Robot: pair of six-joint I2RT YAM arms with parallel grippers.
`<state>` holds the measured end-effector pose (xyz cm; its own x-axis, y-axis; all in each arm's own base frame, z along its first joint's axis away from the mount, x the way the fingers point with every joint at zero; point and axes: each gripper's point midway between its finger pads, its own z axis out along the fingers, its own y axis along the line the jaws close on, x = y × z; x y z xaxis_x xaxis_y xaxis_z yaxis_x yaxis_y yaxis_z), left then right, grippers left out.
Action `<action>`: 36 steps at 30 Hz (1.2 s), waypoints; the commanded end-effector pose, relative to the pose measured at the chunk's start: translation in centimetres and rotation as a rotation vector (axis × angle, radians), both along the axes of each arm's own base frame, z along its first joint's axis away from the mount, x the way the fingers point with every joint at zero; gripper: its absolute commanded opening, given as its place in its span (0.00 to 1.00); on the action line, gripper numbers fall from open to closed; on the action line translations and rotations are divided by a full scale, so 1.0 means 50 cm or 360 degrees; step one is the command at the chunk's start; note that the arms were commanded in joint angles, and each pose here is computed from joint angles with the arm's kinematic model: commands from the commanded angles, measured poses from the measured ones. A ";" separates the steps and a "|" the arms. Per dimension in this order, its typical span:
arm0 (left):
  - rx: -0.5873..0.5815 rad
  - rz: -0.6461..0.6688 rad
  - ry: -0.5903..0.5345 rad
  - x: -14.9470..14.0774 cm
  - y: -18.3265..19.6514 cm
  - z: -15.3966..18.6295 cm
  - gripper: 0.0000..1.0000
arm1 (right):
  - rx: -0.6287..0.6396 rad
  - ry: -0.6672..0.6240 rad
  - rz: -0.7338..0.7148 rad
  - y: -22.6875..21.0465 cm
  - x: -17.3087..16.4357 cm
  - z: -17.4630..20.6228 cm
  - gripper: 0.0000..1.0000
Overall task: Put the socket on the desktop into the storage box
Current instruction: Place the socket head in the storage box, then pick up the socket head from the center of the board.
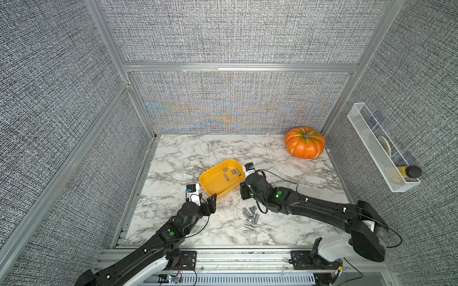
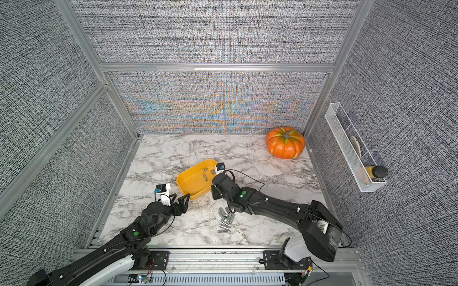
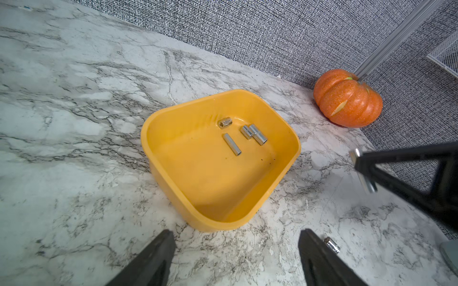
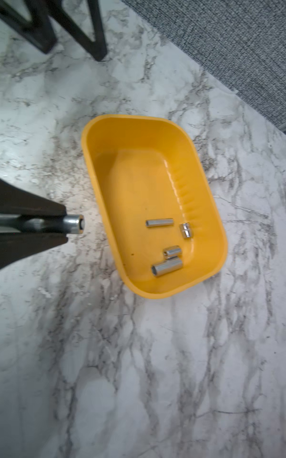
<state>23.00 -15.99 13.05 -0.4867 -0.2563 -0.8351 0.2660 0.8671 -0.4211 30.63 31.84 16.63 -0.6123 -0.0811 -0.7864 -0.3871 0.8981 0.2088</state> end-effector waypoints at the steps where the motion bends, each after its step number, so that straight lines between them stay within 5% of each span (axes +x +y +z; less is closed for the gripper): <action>1: -0.0010 0.0015 -0.0032 0.004 0.001 0.011 0.83 | 0.0024 -0.0063 0.0128 0.059 0.069 0.019 0.01; 9: -0.0005 0.0027 -0.0035 0.005 0.004 0.010 0.83 | -0.0092 0.0074 0.0150 0.154 0.207 -0.083 0.02; 16: -0.0012 0.0009 -0.0031 0.005 0.000 0.011 0.83 | -0.0157 0.0107 0.0134 0.165 0.225 -0.115 0.16; 22: -0.0008 0.0002 -0.0024 0.004 -0.002 0.008 0.83 | -0.0161 0.0100 0.0144 0.148 0.205 -0.103 0.38; 36: -0.0041 -0.0071 -0.0044 -0.002 -0.017 0.018 0.84 | -0.0174 -0.0071 0.0102 0.039 0.015 -0.005 0.39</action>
